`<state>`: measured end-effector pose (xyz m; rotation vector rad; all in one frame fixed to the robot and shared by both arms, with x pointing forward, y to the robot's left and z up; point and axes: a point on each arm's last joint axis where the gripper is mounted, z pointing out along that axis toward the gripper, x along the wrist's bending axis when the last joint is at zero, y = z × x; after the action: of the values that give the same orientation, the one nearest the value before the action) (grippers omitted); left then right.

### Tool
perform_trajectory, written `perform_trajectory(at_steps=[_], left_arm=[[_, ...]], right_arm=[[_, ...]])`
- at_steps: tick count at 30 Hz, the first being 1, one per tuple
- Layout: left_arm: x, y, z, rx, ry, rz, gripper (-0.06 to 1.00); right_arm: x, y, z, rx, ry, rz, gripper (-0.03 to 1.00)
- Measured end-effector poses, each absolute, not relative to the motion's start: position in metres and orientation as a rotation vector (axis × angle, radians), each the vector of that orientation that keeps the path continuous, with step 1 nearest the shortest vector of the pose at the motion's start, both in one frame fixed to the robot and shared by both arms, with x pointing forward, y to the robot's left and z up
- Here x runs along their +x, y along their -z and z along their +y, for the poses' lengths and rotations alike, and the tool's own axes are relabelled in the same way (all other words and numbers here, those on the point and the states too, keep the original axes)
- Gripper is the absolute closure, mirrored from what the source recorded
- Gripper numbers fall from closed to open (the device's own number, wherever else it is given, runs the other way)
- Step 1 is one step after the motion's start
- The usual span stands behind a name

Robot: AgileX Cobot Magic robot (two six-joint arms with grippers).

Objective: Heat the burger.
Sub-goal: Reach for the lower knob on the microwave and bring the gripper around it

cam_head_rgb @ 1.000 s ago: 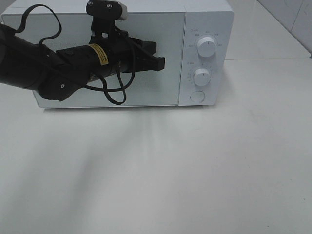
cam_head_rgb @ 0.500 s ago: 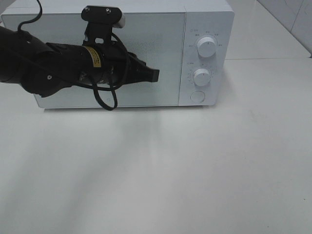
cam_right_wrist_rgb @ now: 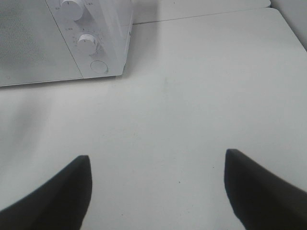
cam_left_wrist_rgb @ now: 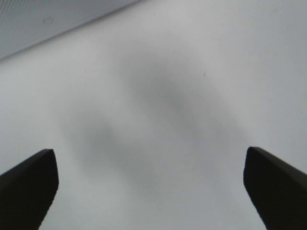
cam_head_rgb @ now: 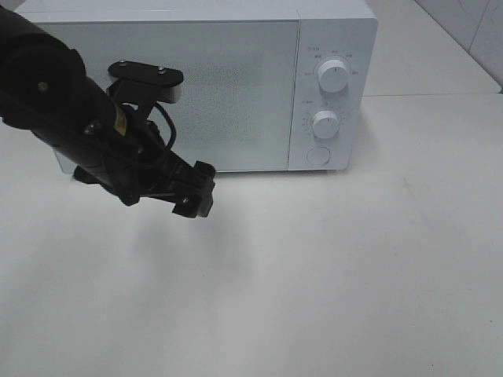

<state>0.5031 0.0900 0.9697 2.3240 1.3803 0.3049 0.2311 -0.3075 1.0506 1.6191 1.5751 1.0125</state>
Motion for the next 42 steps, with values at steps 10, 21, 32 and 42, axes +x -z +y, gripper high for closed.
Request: perform_trajectory(at_steps=[10, 21, 32, 42], left_arm=[[0.483, -0.993, 0.117, 2.434, -0.239, 1.550, -0.03], [0.489, -1.041, 0.196, 2.211, -0.259, 1.738, -0.03], [0.456, -1.050, 0.274, 2.034, -0.252, 1.901, -0.03], [0.398, -1.043, 0.286, 1.966, -0.291, 1.905, -0.03]], right_arm=[[0.231, -1.051, -0.308, 1.619, -1.012, 1.575, 0.24], [0.231, -1.051, -0.308, 1.619, -1.012, 1.575, 0.24], [0.231, -1.051, -0.308, 1.619, -1.012, 1.575, 0.24], [0.231, -1.051, -0.308, 1.619, -1.012, 1.575, 0.24]])
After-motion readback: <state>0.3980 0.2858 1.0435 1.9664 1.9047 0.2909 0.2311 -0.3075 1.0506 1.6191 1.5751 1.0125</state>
